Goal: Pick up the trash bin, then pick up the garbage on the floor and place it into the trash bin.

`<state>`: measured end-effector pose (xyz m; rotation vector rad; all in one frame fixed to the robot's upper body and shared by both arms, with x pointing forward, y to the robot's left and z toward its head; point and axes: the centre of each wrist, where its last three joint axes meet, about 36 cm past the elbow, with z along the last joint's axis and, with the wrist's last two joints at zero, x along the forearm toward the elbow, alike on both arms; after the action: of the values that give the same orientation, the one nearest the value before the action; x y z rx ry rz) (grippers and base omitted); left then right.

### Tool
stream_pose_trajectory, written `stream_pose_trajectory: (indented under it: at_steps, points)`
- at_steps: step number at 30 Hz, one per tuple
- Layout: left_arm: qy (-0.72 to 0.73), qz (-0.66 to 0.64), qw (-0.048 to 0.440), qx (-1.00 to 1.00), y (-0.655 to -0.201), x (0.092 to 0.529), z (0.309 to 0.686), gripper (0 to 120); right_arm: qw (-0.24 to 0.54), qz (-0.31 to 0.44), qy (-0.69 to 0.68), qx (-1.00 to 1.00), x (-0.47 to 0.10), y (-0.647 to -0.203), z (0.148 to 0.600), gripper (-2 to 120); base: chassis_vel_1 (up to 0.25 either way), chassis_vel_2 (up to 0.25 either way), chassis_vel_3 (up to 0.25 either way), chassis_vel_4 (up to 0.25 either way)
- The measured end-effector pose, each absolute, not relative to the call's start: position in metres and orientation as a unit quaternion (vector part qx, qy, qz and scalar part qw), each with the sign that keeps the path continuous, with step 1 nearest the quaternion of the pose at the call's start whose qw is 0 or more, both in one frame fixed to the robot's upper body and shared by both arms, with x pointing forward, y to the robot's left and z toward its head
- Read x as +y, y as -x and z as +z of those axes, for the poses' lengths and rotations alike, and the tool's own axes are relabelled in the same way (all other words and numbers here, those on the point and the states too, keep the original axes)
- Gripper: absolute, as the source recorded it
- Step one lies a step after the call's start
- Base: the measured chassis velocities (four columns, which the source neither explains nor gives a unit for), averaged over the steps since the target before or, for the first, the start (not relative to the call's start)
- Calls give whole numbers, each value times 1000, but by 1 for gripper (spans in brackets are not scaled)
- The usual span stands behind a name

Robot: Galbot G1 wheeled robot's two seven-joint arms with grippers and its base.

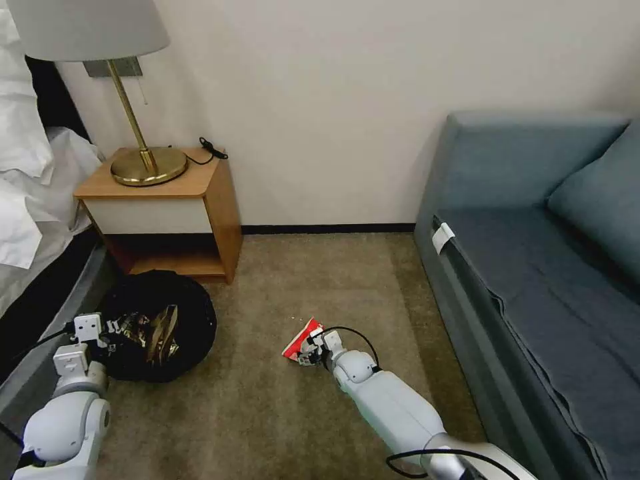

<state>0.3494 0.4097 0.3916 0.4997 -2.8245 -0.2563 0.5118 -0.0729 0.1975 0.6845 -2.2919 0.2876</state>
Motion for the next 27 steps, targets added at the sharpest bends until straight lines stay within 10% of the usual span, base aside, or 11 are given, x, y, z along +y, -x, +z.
stream_pose_trajectory:
  at_steps: [19, 27]
  points:
    - [-172, -91, 129, -972, -344, 410, 395, 4, 352, 105, -268, -891, -71, -509, 197, 7, 0, 0, 0, 0]
    - [-171, -90, 129, -973, -342, 409, 396, 4, 350, 100, -267, -893, -73, -508, 198, 0, 0, 0, 0, 0]
